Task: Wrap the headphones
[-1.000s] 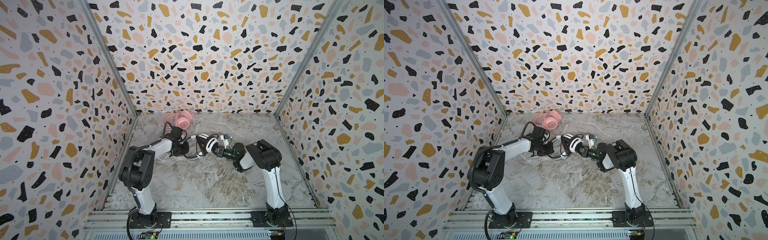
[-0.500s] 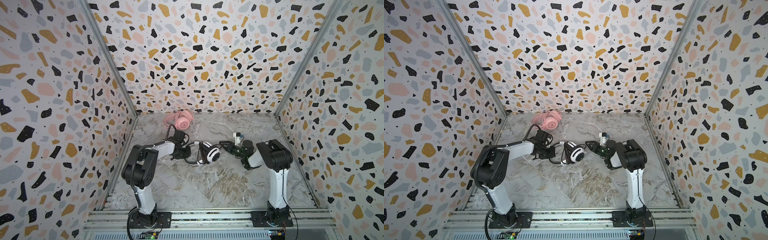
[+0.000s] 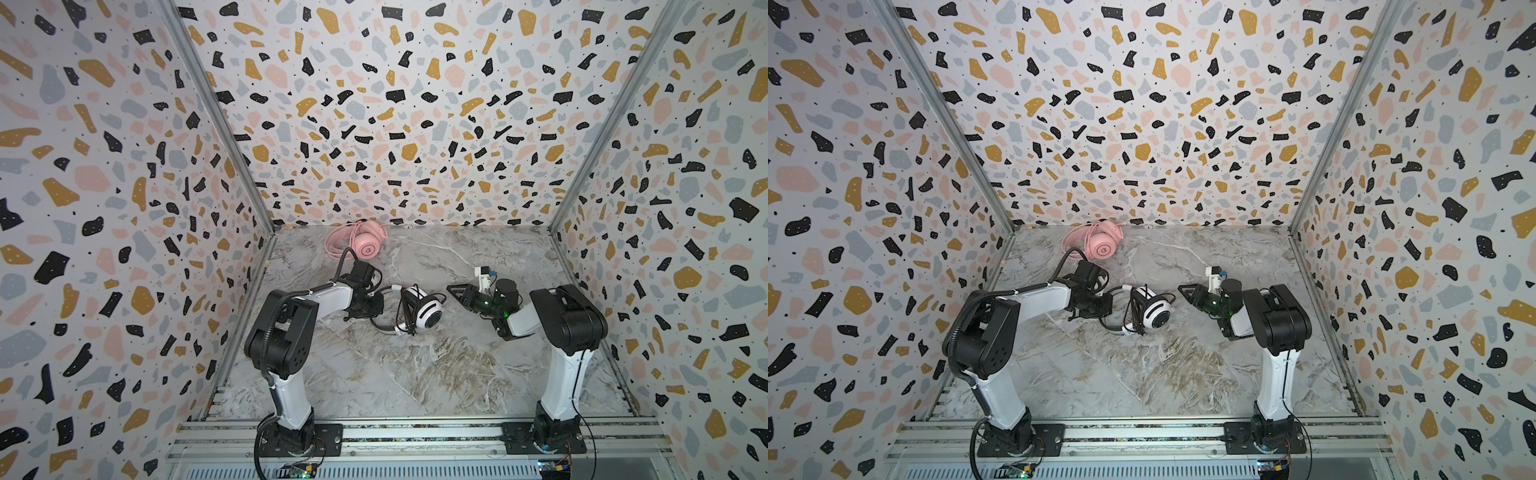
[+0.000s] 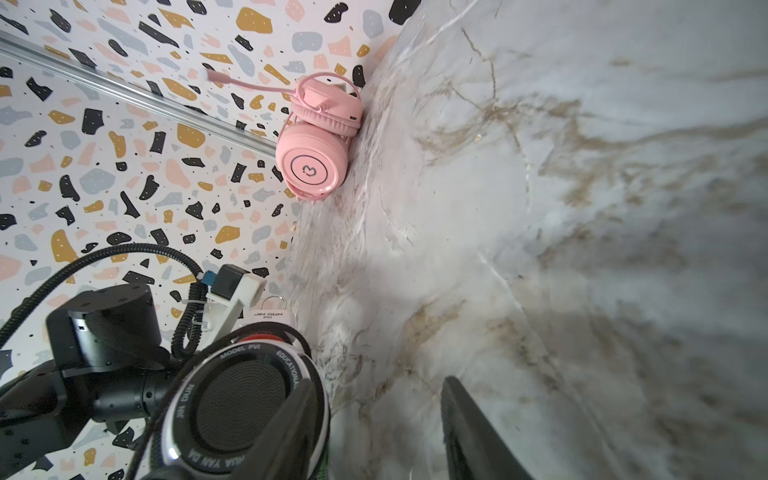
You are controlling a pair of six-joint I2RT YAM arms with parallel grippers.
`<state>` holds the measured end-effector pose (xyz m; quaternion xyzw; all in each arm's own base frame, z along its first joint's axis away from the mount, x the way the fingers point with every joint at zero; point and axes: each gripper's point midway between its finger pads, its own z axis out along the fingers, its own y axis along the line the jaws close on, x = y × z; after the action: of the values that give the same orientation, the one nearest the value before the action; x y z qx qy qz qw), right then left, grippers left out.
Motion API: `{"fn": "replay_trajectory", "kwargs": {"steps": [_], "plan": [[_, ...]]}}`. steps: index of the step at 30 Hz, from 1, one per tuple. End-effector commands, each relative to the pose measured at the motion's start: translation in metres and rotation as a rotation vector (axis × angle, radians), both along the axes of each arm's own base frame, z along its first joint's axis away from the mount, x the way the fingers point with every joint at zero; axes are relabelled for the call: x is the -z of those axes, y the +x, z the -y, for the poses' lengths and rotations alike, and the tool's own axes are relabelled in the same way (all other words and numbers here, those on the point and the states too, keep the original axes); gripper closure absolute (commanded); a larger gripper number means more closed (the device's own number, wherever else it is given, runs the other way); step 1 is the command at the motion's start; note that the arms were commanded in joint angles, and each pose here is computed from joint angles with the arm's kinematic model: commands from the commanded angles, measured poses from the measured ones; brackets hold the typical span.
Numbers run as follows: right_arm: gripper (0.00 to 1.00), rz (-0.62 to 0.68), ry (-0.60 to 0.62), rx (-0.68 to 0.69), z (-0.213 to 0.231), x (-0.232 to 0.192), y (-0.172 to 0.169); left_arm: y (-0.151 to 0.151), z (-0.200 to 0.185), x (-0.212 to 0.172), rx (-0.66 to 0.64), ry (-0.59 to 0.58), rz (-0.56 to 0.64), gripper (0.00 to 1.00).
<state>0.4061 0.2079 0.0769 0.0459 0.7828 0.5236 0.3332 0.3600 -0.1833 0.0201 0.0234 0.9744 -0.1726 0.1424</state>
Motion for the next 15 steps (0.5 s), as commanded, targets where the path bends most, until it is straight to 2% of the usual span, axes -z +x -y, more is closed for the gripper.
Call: {"fn": "replay_trajectory", "kwargs": {"steps": [1,8,11,13,15], "plan": [[0.49,0.047,-0.057,-0.028,0.000,-0.012,-0.006,-0.029,-0.018,0.024,-0.002,0.103,-0.100,1.00],[0.49,0.083,-0.070,-0.050,-0.001,-0.031,-0.008,-0.037,-0.039,0.036,-0.020,0.211,-0.110,1.00],[0.49,0.086,-0.079,-0.103,-0.009,-0.038,-0.010,-0.037,-0.046,0.035,-0.026,0.266,-0.101,0.98],[0.49,0.104,-0.106,-0.149,-0.017,-0.045,-0.013,-0.036,-0.048,0.032,-0.028,0.290,-0.089,0.95],[0.49,0.109,-0.183,-0.174,-0.023,-0.046,-0.014,-0.035,-0.048,0.030,-0.027,0.300,-0.081,0.91]]}}
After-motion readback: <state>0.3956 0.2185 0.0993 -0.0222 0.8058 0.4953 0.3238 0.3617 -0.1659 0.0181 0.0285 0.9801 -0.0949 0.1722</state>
